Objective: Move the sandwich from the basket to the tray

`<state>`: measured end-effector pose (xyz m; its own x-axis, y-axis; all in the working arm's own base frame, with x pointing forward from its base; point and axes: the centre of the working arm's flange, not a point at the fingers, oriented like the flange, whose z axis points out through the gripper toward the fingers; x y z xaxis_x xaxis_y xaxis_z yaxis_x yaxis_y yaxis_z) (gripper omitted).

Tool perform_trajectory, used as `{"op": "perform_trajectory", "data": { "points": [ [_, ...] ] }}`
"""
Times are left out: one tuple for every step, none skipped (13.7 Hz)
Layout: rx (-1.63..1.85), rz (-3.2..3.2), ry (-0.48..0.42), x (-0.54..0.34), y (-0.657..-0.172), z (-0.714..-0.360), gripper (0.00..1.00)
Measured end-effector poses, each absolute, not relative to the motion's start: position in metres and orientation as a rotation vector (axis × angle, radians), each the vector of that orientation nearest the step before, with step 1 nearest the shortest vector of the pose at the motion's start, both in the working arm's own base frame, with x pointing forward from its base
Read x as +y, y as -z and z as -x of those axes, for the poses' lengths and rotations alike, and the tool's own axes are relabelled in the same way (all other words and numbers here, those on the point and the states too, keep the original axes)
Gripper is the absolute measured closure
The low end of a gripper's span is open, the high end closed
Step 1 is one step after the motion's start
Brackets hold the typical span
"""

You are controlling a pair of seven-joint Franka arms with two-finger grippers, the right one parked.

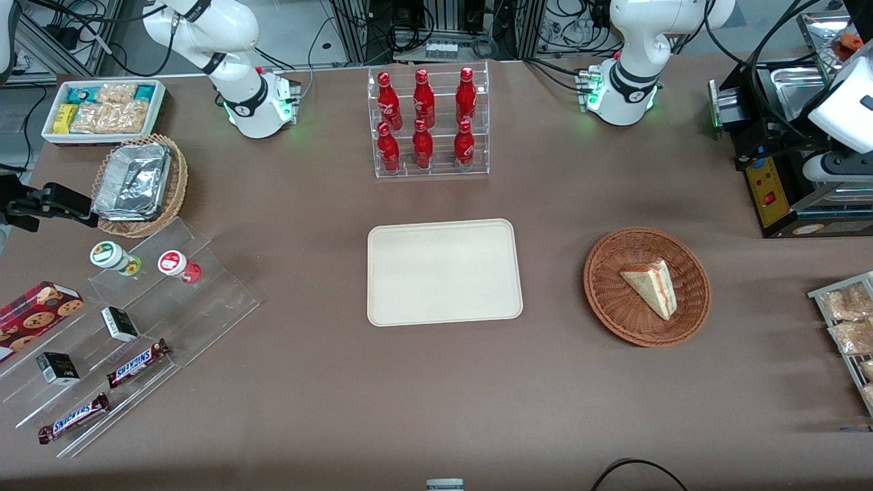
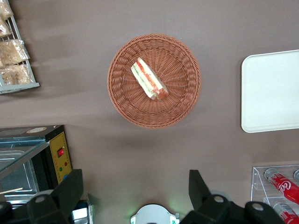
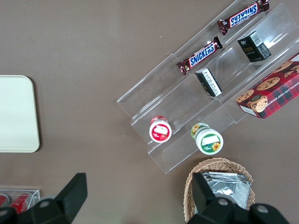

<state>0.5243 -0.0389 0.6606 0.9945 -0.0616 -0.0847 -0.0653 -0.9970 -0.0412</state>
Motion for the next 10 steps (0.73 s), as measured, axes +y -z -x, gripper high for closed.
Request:
{"op": "perform_trajectory", "data": {
  "points": [
    [0.097, 3.093, -0.137, -0.038, -0.66, -0.524, 0.0],
    [0.093, 3.093, -0.15, -0.037, -0.66, -0.523, 0.0],
    [0.088, 3.093, -0.155, -0.036, -0.659, -0.523, 0.0],
    [0.082, 3.093, -0.159, -0.034, -0.658, -0.523, 0.0],
    [0.078, 3.092, -0.169, -0.033, -0.654, -0.525, 0.0],
    [0.078, 3.091, -0.178, -0.032, -0.648, -0.527, 0.0],
    [0.08, 3.091, -0.179, -0.033, -0.636, -0.533, 0.0],
    [0.082, 3.092, -0.17, -0.033, -0.622, -0.54, 0.0],
    [0.084, 3.094, -0.154, -0.034, -0.606, -0.548, 0.0],
    [0.087, 3.095, -0.146, -0.035, -0.588, -0.555, 0.0]
  ]
}}
